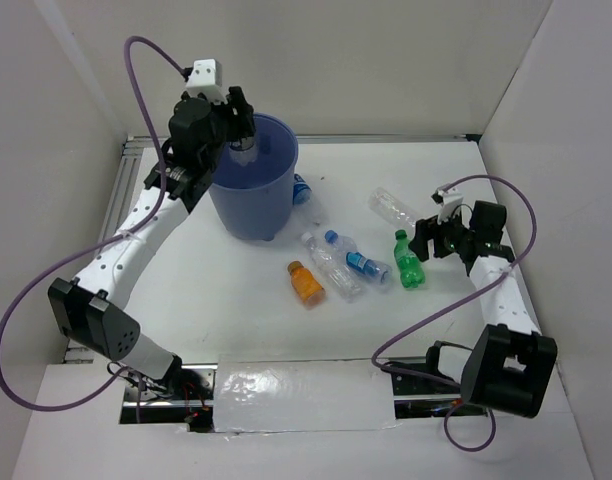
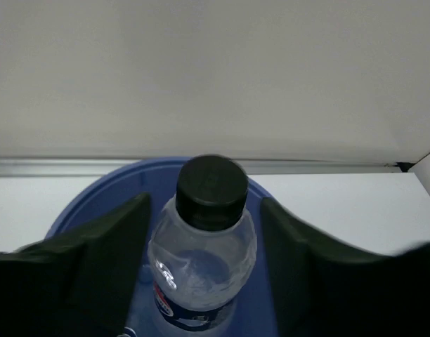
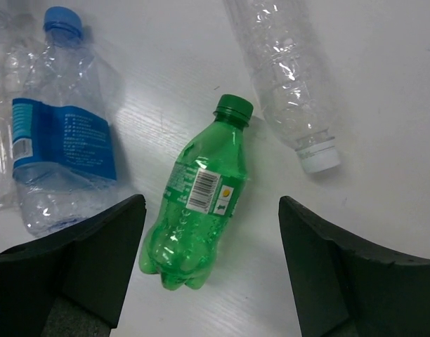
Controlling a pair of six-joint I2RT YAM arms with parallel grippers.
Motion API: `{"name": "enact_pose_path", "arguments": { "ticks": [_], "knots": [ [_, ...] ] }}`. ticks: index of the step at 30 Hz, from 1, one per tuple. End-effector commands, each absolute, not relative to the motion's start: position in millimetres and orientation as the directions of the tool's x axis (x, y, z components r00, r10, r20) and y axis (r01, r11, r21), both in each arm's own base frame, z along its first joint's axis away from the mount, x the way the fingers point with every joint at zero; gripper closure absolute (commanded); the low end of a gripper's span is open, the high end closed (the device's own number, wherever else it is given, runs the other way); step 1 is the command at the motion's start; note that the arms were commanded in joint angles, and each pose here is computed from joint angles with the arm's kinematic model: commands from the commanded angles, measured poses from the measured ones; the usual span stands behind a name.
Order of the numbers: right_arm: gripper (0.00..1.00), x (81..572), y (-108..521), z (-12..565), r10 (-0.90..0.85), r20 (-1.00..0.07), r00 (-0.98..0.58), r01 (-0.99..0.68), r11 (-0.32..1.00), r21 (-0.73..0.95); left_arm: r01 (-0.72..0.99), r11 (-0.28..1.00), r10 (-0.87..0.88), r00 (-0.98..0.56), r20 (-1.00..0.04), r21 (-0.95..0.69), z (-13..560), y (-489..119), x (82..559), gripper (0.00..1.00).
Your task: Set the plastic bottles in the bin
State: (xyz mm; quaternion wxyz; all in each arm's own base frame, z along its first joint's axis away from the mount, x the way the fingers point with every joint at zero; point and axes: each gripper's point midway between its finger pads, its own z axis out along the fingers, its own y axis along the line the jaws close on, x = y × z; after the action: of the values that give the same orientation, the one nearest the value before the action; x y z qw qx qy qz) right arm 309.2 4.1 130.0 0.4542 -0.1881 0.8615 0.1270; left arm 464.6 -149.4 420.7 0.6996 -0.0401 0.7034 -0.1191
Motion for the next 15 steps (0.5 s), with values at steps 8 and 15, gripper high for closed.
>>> {"name": "enact_pose_path", "arguments": {
  "ticks": [8, 15],
  "knots": [
    [0.17, 395.2, -5.8, 141.9, -0.285, -0.832, -0.477, -0.415, 0.907, -0.073, 0.149, 0.969, -0.205, 0.052, -0.977, -0.195, 453.2, -149.1, 438.2, 0.01],
    [0.14, 449.2, -5.2, 107.9, -0.336, -0.773, -0.537, -0.469, 0.881, -0.057, 0.427, 0.897, -0.127, -0.011, -0.992, -0.119, 443.6, -205.0, 335.6, 0.01]
  ]
}}
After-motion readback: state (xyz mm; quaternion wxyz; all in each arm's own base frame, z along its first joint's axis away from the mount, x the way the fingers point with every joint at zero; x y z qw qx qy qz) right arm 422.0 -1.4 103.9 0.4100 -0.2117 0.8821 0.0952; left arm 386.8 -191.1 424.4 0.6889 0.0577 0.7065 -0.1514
